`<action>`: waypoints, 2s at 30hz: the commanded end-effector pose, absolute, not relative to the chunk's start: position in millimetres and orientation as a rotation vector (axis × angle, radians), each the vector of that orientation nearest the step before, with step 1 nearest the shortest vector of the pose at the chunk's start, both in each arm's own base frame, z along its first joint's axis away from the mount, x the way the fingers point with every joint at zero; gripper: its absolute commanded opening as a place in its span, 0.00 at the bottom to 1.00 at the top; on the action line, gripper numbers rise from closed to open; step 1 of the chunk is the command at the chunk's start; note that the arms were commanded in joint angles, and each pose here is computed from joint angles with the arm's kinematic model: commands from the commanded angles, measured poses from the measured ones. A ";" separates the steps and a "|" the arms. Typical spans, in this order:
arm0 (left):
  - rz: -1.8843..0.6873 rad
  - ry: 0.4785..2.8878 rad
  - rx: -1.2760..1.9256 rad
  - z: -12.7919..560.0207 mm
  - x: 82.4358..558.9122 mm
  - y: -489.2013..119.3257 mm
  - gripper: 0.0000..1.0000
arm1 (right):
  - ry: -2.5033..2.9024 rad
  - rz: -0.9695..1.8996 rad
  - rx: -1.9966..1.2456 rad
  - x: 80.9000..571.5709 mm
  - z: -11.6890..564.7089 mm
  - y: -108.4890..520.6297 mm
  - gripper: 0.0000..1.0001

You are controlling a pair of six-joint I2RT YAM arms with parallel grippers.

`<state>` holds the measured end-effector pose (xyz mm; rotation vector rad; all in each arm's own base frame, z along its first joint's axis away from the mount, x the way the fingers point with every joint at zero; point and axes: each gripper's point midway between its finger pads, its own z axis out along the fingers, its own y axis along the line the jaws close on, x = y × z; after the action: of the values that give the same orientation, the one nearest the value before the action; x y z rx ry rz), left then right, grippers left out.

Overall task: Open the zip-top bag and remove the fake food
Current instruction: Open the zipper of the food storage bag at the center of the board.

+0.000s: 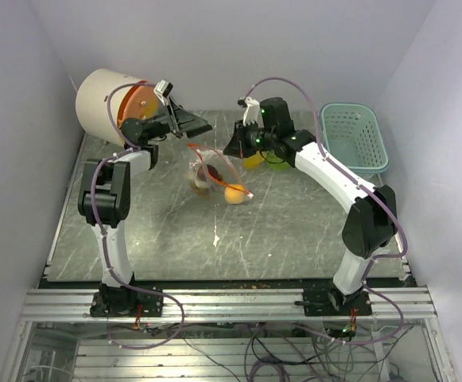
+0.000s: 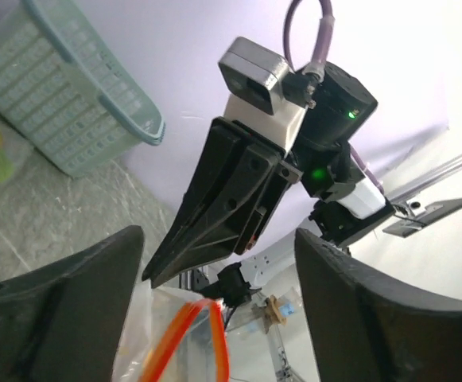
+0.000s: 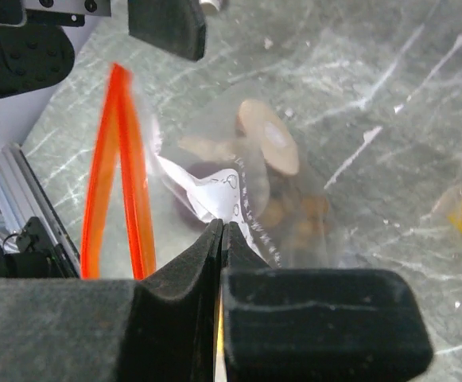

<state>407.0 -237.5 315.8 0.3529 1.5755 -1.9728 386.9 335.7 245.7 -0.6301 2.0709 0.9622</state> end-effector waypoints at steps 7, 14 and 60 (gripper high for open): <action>-1.884 1.406 0.428 312.7 396.3 -236.1 0.99 | 2.175 0.816 -0.469 401.0 211.9 305.5 0.00; -1.666 1.516 0.365 320.2 408.2 -233.9 0.99 | 2.191 0.773 -0.399 411.0 214.0 295.5 0.00; -0.720 2.264 -0.305 237.4 387.5 -302.0 0.53 | 2.216 0.626 -0.196 414.9 223.4 277.2 0.00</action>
<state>379.9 -302.0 230.1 -0.3188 2.2812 -0.7674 414.7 282.0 195.8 -0.2149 2.2723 0.6253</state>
